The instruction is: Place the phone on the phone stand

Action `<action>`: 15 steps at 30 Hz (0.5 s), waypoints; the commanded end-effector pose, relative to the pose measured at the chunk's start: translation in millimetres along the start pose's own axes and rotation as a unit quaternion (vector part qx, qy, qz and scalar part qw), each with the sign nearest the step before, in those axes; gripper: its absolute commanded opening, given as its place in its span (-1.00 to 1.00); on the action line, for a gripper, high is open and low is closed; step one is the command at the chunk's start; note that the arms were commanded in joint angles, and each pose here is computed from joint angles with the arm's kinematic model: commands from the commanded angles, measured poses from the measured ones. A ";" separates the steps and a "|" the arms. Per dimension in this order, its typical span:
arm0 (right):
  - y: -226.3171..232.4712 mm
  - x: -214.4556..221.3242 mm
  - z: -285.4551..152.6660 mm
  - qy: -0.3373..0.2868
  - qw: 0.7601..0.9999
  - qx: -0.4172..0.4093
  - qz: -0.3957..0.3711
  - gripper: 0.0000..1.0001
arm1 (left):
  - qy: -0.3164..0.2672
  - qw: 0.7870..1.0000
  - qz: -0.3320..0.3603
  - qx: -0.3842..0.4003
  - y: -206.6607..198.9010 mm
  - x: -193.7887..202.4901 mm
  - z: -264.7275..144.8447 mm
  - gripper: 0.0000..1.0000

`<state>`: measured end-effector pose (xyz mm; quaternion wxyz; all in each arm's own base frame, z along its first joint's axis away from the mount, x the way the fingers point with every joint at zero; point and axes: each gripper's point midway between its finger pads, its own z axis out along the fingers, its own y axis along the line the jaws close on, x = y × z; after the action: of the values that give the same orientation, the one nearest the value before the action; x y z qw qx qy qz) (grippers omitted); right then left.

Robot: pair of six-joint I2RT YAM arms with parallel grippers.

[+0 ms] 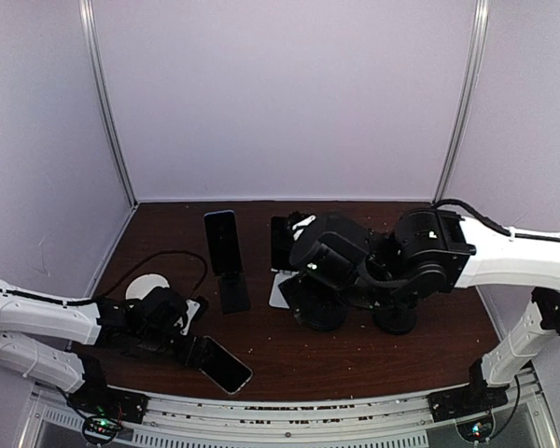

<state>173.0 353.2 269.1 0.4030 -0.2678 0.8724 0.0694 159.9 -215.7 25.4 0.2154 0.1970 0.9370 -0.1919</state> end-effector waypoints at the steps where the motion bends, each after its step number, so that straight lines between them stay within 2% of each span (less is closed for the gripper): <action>1: 83.2 7.0 9.2 0.015 0.990 -0.129 -0.055 1.00 | -0.011 1.000 -0.020 0.005 -17.3 -4.2 2.5 0.43; 3: 124.6 17.5 16.3 0.045 0.976 -0.200 -0.079 1.00 | -0.012 1.000 -0.009 0.026 -33.5 -13.4 3.5 0.43; 6: 147.7 28.0 34.1 0.064 0.969 -0.208 -0.115 1.00 | -0.031 0.999 0.013 0.028 -47.6 -29.8 -6.9 0.47; 10: 168.8 43.1 63.4 0.082 0.963 -0.208 -0.150 1.00 | -0.095 0.992 -0.014 -0.082 3.6 -47.4 -48.5 0.63; 12: 185.3 57.0 81.7 0.110 0.958 -0.209 -0.159 1.00 | -0.131 0.985 -0.020 -0.112 19.9 -58.2 -75.9 0.66; 15: 201.9 77.9 111.2 0.160 0.955 -0.191 -0.160 1.00 | -0.155 0.977 -0.023 -0.142 35.1 -67.7 -101.8 0.71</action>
<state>106.2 509.5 143.4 0.2434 -0.4739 0.8358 0.1325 184.2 -203.5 107.8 0.3342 0.1434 0.9160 -0.1693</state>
